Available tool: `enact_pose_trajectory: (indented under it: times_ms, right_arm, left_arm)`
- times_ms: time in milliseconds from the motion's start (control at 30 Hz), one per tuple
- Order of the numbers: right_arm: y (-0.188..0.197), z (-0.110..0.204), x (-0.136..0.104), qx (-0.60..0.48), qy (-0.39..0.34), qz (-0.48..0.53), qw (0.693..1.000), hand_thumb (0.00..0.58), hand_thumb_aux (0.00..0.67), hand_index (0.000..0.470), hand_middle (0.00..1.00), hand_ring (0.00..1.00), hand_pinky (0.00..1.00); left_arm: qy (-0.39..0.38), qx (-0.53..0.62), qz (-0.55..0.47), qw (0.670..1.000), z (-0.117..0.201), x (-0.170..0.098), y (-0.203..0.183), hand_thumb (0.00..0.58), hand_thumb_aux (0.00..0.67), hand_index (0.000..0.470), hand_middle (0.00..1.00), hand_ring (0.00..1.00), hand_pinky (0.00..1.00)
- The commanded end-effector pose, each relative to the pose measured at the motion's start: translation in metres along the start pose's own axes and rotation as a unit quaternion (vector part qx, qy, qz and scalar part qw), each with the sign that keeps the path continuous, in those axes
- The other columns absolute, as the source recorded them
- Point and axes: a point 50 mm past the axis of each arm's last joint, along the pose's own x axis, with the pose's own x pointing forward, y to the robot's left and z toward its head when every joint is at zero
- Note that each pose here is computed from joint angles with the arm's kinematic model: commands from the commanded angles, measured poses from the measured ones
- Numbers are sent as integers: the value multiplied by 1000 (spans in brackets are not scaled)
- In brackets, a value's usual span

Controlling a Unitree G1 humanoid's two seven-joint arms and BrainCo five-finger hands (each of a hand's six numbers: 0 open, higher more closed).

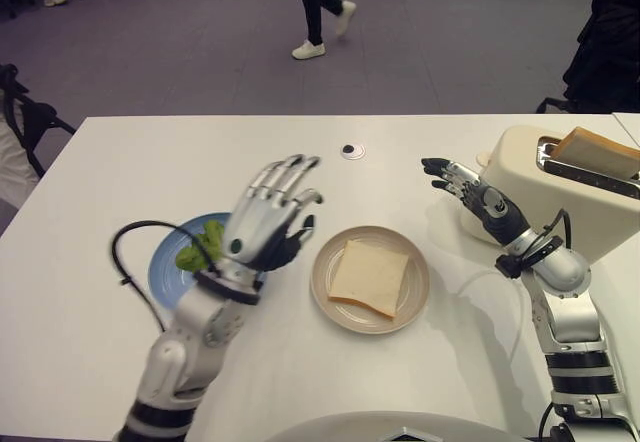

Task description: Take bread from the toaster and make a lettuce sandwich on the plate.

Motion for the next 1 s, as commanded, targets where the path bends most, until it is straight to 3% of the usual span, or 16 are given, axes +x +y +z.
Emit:
enact_pose_trajectory:
  times_ms: [33,200,233,267,300,333,367,600,900,967,1000]
  right_arm:
    - [-1,-4,0,3,1,-6,1000,0,0,0,0,0,0]
    - [6,-10,-1,8,7,-4,1000,0,0,0,0,0,0]
    - [7,-11,-1,8,9,-5,1000,0,0,0,0,0,0]
    - [7,-12,-2,9,10,-5,1000,0,0,0,0,0,0]
    - [7,-12,-2,9,11,-5,1000,0,0,0,0,0,0]
    - [7,-13,-2,9,12,-6,1000,0,0,0,0,0,0]
    - [7,-13,-3,10,13,-6,1000,0,0,0,0,0,0]
    - [5,-15,-5,11,18,-11,1000,0,0,0,0,0,0]
    - [5,-16,-4,13,17,-11,1000,0,0,0,0,0,0]
    - [5,-16,-4,13,17,-11,1000,0,0,0,0,0,0]
    - [5,-16,-4,14,17,-11,1000,0,0,0,0,0,0]
  left_arm:
    - [-50,-12,-28,998,21,22,-22,580,670,470,0,0,0]
    - [-2,1,-60,998,-3,0,-24,580,670,470,0,0,0]
    - [12,6,-64,998,-11,-7,-22,573,599,420,0,0,0]
    - [28,12,-67,997,-19,-14,-19,468,376,264,0,0,0]
    - [44,20,-69,996,-27,-21,-16,468,376,264,0,0,0]
    - [60,29,-71,995,-35,-27,-12,18,11,7,0,0,0]
    - [77,38,-74,994,-45,-34,-9,0,0,0,0,0,0]
    - [170,88,-136,972,-104,-88,0,0,0,0,0,0,0]
    - [219,84,-180,955,-142,-113,-16,0,0,0,0,0,0]
    - [226,83,-185,953,-147,-116,-19,190,121,85,0,0,0]
    - [228,83,-188,952,-149,-117,-22,237,155,109,0,0,0]
